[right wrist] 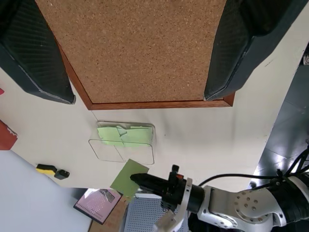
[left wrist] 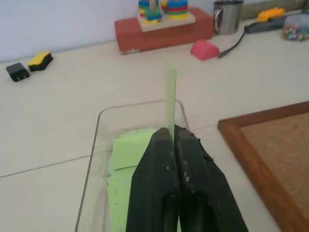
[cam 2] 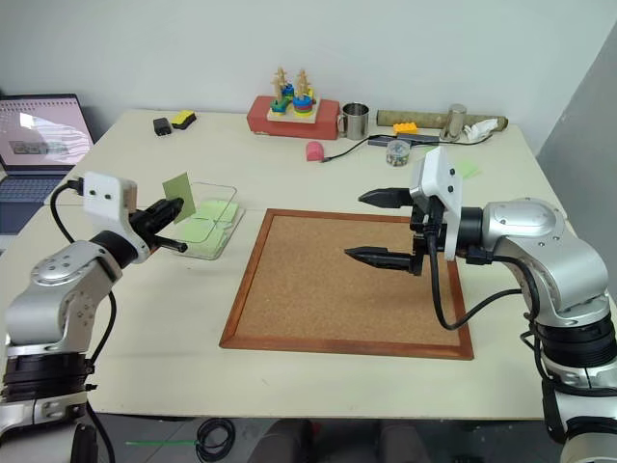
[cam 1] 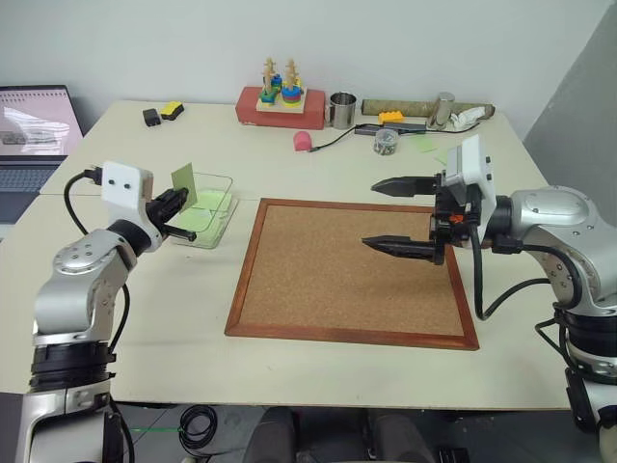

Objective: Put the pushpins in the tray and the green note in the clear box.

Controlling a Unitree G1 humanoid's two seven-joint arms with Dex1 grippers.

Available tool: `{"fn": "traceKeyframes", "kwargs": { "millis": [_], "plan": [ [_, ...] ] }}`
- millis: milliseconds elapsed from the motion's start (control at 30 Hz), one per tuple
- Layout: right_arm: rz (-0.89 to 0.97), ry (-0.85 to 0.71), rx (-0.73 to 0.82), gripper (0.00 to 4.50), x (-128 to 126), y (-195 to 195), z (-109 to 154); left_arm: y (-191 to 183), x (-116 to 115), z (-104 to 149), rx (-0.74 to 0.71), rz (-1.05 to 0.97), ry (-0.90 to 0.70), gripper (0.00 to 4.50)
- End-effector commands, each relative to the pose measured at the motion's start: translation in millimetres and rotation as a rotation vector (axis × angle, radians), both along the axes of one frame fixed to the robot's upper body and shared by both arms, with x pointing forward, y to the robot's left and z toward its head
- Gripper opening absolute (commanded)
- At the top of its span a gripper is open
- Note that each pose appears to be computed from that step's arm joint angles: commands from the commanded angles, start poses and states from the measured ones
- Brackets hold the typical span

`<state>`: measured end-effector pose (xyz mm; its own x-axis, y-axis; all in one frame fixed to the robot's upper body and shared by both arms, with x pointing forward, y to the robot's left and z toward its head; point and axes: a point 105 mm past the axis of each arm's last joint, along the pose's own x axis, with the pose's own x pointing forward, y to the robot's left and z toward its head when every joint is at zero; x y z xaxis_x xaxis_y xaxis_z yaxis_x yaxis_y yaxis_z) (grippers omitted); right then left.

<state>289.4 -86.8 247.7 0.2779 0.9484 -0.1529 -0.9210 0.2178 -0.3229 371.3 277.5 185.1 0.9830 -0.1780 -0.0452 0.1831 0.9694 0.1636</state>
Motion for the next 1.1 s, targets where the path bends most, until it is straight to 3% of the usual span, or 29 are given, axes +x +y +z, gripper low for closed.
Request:
{"fn": "traceKeyframes", "kwargs": {
  "millis": [33,467,700,767,900,1100],
  "plan": [
    [0.006,-0.058,0.017,4.5,-2.0,4.6,13.9,-2.6,8.9,7.5,0.021,0.001,-0.021,0.42],
    [-0.046,-0.062,-0.002,4.5,4.8,-3.3,10.2,3.8,7.2,11.6,0.056,0.015,-0.015,2.94],
    [-0.123,-0.079,-0.025,4.5,10.6,-24.8,9.4,12.4,-9.7,26.1,0.189,-0.007,-0.014,4.22],
    [-0.162,-0.09,-0.045,4.5,12.5,-36.0,7.3,11.8,-17.5,29.3,0.248,-0.055,0.007,4.22],
    [-0.259,-0.095,-0.116,4.5,9.0,-78.0,4.4,-1.3,-62.7,21.6,0.466,-0.332,0.152,4.22],
    [-0.314,-0.002,-0.274,4.5,-14.3,-135.1,-9.8,35.1,-108.1,18.9,0.485,-0.395,0.332,4.22]
  ]
}}
